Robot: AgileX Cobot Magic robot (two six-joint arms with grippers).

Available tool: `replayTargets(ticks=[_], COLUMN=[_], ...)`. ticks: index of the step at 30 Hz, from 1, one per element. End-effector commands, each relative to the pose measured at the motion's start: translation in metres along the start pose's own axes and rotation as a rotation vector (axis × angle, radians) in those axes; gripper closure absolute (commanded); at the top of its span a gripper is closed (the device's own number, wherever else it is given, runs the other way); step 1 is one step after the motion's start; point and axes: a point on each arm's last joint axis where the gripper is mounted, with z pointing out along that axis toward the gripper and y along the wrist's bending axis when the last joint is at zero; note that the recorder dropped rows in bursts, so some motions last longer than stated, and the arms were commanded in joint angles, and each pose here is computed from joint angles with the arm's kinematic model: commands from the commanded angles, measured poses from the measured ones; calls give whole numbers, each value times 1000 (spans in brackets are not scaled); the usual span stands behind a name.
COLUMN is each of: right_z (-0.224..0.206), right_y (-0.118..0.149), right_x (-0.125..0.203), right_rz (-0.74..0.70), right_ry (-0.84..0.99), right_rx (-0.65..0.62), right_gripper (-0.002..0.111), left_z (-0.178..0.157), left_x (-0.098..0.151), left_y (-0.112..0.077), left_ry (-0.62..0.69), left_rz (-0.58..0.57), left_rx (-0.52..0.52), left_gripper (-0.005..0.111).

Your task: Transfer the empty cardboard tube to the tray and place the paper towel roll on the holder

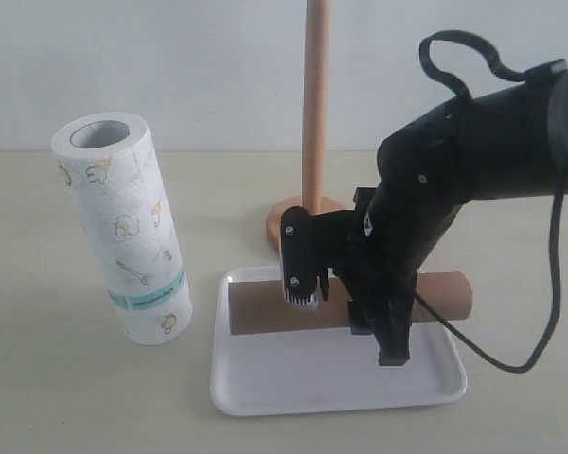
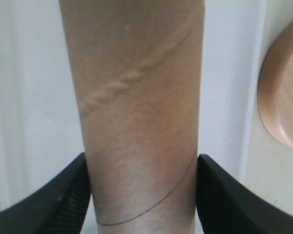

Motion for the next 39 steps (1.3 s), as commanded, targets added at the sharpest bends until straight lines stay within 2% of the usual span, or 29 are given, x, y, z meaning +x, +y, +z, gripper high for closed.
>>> replayTargets(ticks=[1, 21, 27, 39], right_z=[12, 40, 41, 40], right_y=[-1, 3, 1, 4], right_x=[-3, -5, -10, -12], right_rz=[-15, 10, 74, 42], right_ry=[-15, -8, -67, -59], right_rx=[7, -27, -6, -20], right_gripper=[108, 108, 108, 108], left_z=[0, 0, 0, 0], left_x=[1, 1, 1, 1], left_y=[0, 0, 0, 0], left_ry=[-3, -3, -3, -3], left_rz=[-1, -1, -1, -1], left_rx=[-3, -3, -3, -3], left_gripper=[103, 103, 103, 103])
